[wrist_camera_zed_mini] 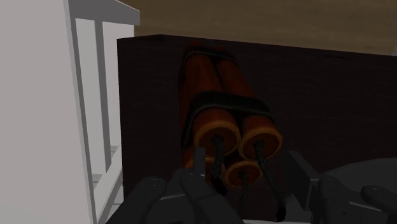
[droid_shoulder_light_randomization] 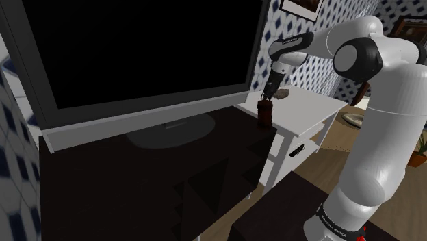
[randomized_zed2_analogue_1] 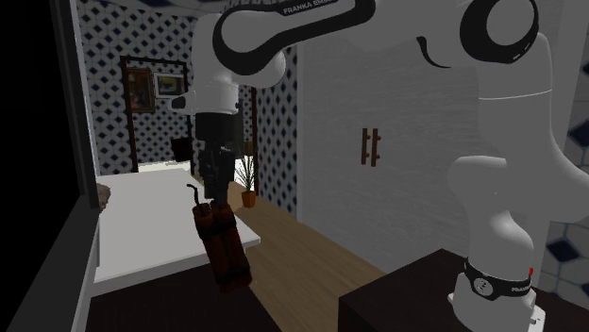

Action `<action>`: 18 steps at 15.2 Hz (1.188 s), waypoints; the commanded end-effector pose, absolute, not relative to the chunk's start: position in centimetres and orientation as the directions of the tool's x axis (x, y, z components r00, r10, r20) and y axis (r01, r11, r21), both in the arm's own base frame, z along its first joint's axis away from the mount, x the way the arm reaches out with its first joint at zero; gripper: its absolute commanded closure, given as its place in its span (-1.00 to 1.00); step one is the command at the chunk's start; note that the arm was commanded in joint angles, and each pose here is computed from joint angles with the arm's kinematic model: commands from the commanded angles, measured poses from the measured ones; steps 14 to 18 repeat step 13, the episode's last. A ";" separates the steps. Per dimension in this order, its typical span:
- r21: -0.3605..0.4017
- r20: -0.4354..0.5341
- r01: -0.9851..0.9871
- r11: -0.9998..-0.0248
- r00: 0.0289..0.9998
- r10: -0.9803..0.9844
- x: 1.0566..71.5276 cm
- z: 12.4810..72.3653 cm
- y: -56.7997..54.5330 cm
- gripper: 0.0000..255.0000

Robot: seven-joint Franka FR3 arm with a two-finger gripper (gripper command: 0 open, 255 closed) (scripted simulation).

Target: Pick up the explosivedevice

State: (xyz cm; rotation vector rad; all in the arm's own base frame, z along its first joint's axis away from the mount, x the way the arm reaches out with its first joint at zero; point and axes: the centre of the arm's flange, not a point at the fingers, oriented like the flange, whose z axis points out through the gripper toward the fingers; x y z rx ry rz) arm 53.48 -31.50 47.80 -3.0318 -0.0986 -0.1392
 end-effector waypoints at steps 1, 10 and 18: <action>-0.101 0.096 0.069 -0.992 0.994 0.060 53.5 48.8 -31.5 1.00; -0.101 0.096 0.069 -0.992 0.994 0.060 53.5 53.6 -31.5 1.00; -0.101 0.096 0.069 -0.992 0.994 0.060 53.5 54.2 -31.5 1.00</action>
